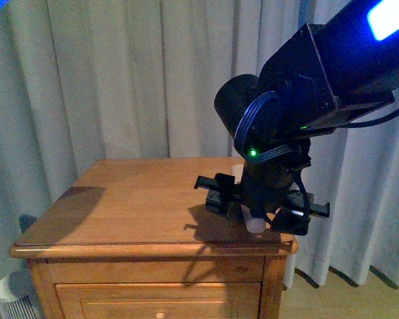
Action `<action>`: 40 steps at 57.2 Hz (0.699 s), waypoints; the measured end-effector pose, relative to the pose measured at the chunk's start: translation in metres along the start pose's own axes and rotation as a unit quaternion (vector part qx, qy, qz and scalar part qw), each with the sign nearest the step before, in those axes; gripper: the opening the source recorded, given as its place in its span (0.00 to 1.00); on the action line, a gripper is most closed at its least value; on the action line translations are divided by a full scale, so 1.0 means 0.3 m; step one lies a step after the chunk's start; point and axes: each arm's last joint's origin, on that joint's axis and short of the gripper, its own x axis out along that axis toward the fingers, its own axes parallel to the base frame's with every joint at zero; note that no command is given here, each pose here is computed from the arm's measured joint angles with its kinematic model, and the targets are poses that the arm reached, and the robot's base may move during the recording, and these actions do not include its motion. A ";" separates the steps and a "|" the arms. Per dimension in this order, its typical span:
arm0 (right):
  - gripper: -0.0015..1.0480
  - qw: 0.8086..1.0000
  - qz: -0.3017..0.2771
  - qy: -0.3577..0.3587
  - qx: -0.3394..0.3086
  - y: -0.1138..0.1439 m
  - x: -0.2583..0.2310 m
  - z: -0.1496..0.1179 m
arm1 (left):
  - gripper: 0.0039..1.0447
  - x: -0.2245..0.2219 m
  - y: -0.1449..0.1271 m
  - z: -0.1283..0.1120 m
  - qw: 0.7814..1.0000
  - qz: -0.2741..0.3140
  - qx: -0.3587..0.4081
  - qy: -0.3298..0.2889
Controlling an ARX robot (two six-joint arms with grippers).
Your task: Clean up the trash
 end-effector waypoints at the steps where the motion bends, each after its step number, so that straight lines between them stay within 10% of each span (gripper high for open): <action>1: 0.57 1.000 0.000 0.000 0.000 0.000 0.000 0.000 | 0.27 0.000 0.000 0.000 1.000 0.000 0.000 0.000; 15: 0.20 1.000 0.001 0.008 -0.001 -0.004 0.001 -0.001 | 0.27 0.000 0.000 0.000 1.000 0.000 0.000 0.000; 40: 0.19 0.993 0.046 -0.100 -0.037 -0.038 -0.150 0.079 | 0.27 0.000 0.000 0.000 1.000 0.000 0.000 0.000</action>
